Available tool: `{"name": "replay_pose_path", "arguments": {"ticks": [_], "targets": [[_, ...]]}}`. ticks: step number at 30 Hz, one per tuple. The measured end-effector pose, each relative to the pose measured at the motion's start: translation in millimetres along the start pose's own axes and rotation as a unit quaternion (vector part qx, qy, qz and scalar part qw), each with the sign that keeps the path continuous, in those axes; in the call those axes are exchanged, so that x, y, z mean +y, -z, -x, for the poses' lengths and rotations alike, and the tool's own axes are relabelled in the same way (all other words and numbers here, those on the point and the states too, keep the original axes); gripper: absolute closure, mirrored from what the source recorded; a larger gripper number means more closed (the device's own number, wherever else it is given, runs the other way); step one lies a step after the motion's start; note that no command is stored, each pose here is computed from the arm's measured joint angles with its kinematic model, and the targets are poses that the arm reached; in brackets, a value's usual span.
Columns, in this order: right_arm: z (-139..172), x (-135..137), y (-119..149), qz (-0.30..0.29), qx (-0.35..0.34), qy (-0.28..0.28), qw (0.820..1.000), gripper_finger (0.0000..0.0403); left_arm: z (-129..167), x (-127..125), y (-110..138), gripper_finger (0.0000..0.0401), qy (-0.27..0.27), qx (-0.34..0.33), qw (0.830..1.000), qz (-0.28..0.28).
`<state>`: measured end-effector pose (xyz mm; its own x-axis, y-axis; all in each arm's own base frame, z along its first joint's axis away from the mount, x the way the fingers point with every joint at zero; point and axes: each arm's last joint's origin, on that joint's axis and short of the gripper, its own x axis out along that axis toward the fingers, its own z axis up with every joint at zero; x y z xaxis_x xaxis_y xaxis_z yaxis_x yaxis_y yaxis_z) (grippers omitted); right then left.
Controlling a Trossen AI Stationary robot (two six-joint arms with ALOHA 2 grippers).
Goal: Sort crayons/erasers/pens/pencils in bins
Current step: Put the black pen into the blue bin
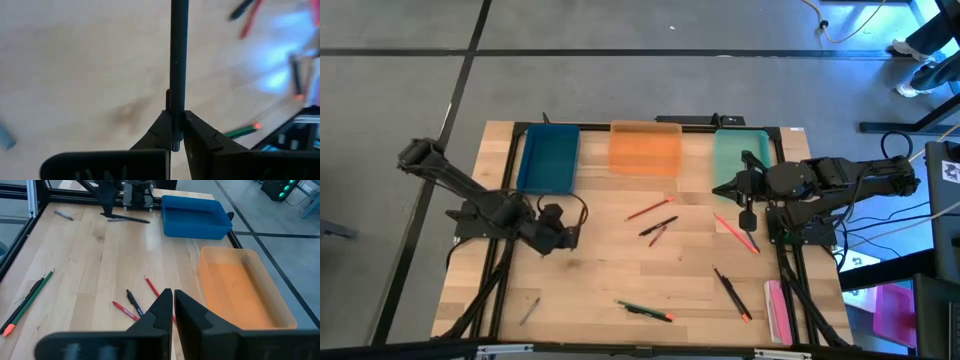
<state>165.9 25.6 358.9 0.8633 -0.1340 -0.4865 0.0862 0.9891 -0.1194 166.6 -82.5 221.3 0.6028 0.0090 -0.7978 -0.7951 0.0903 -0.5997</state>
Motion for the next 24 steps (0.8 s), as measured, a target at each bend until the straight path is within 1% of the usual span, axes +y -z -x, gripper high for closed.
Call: {"name": "replay_pose_path", "arguments": {"ticks": [6,10,17,20,24], "targets": [[0,0,0,0.000,0.000,0.000,1.000,0.0379,10,-4,-21,0.0380,0.031,-0.043,0.998,-0.036],[0,0,0,0.000,0.000,0.002,1.000,0.0379,14,-6,-41,0.0384,0.032,-0.078,0.995,-0.054],[0,-4,0,-0.001,-0.003,0.061,0.998,0.0379,21,-4,-76,0.0385,0.019,-0.143,0.986,-0.083],[0,-6,0,-0.004,-0.002,0.074,0.997,0.0379,25,1,-90,0.0385,-0.004,-0.171,0.982,-0.081],[-1,-11,0,-0.010,0.000,0.085,0.996,0.0379,29,15,-107,0.0385,-0.069,-0.201,0.975,-0.072]]}}
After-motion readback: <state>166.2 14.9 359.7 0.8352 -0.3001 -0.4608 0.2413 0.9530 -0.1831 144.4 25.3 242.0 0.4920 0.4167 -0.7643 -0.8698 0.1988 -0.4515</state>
